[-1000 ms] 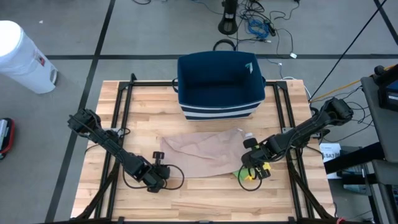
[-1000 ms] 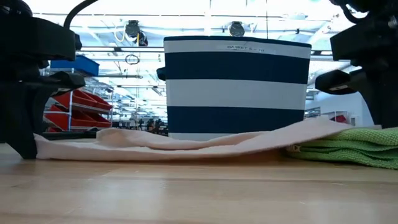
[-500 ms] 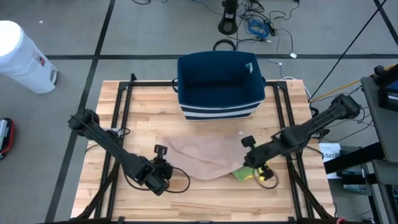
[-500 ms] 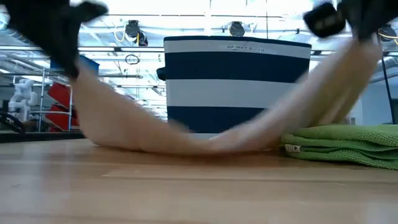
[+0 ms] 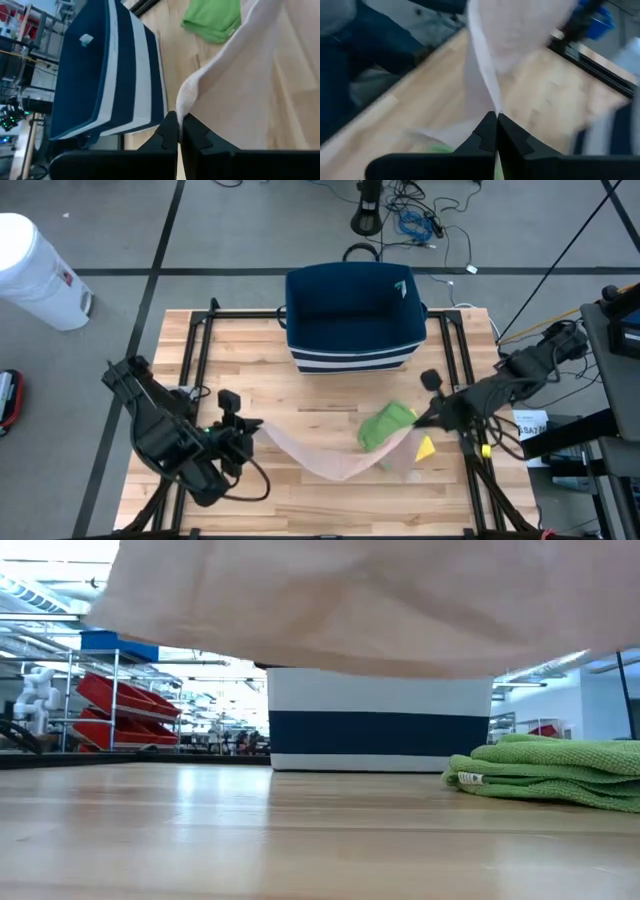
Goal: Fold towel
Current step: Fold the light brown towel
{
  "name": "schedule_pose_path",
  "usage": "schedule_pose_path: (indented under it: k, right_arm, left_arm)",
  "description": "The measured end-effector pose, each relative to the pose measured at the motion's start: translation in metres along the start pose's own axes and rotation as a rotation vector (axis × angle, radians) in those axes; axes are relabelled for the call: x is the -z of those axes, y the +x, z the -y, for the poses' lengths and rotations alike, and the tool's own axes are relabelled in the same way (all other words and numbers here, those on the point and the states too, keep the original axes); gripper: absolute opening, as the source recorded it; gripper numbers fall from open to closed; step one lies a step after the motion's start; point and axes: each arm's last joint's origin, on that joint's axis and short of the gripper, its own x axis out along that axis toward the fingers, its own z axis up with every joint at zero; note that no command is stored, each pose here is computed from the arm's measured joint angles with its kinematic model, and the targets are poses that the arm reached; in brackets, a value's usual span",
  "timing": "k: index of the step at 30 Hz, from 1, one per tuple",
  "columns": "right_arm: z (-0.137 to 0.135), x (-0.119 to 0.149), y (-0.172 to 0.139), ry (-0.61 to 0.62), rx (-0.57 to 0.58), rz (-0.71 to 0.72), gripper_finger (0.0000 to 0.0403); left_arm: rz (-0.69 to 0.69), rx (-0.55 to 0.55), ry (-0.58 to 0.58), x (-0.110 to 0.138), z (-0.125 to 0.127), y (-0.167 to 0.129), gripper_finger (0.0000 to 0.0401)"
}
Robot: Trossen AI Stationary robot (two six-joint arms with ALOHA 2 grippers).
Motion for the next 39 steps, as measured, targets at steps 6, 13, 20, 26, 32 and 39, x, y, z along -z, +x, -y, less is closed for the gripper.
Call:
schedule_pose_path:
  k: [6, 13, 20, 26, 32, 39]
  right_arm:
    - [0.01, -0.002, -0.016, -0.029, 0.092, -0.074, 0.0]
    - [0.026, 0.011, -0.017, -0.08, 0.229, -0.219, 0.0]
    - [0.031, 0.022, -0.018, 0.003, 0.213, -0.294, 0.0]
    - [0.017, 0.041, 0.019, 0.104, -0.019, -0.261, 0.0]
    - [-0.009, 0.089, 0.085, 0.183, -0.234, -0.166, 0.0]
    - [-0.039, 0.126, 0.126, 0.289, -0.334, -0.077, 0.0]
  left_arm:
    - [-0.08, -0.008, 0.028, 0.002, -0.011, 0.02, 0.0001]
    - [-0.221, -0.168, 0.082, 0.011, -0.042, 0.062, 0.0001]
    - [-0.236, -0.199, -0.049, 0.019, -0.064, 0.063, 0.0001]
    - [-0.266, 0.094, -0.059, 0.024, -0.022, 0.069, 0.0001]
    - [-0.316, 0.23, -0.063, 0.051, 0.04, 0.101, 0.0001]
    - [-0.341, 0.301, -0.139, 0.086, 0.09, 0.118, 0.0001]
